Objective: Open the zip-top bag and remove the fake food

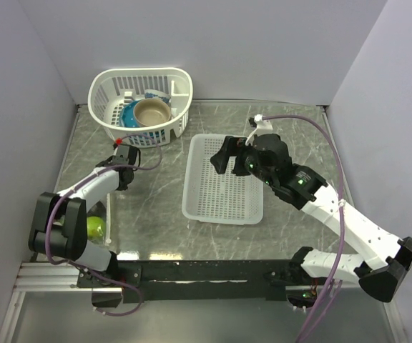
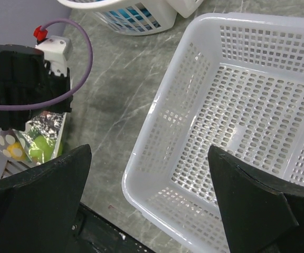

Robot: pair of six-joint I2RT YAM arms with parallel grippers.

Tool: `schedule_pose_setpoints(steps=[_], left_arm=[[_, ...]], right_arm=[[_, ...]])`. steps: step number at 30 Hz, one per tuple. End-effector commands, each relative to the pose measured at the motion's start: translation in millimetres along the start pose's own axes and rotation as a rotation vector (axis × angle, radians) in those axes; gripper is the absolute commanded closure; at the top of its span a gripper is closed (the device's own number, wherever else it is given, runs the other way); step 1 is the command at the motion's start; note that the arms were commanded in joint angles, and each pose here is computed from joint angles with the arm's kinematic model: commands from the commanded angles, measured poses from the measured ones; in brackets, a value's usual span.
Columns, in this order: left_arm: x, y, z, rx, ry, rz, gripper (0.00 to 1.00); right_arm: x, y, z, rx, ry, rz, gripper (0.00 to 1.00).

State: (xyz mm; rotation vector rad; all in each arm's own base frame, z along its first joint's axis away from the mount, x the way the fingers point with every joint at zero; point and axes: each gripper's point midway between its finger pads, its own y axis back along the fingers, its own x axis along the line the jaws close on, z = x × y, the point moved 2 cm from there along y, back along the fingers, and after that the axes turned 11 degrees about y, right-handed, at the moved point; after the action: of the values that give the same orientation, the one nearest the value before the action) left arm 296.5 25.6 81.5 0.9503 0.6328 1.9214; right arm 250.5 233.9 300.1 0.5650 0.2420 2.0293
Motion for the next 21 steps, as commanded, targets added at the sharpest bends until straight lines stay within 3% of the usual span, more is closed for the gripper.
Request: schedule_pose_setpoints(steps=[1,4,5,6,8,10,21], left_arm=[[1.6,5.6,16.0,-0.060,0.011,0.021,0.83],[2.9,13.2,24.4,-0.077,0.005,0.032,0.80],[1.4,16.3,25.7,-0.086,-0.006,0.034,0.50],[1.9,18.2,25.4,-0.092,-0.019,0.042,0.33],[2.7,20.2,21.2,-0.109,-0.064,0.084,0.23],[5.3,16.5,11.3,-0.103,-0.100,0.123,0.23],[13.4,6.8,-11.3,-0.115,-0.166,0.179,0.58]], right_arm=[[-0.2,8.7,13.6,-0.051,-0.009,0.000,0.00],[1.0,8.9,14.5,-0.053,-0.009,0.006,0.00],[1.8,9.0,14.6,-0.053,-0.010,0.011,0.00],[1.7,8.7,14.0,-0.051,-0.011,0.011,0.00],[2.6,9.0,15.1,-0.054,-0.012,0.015,0.00],[4.0,9.7,16.9,-0.058,-0.011,0.022,0.00],[-0.4,19.0,24.1,-0.080,0.001,0.000,0.00]])
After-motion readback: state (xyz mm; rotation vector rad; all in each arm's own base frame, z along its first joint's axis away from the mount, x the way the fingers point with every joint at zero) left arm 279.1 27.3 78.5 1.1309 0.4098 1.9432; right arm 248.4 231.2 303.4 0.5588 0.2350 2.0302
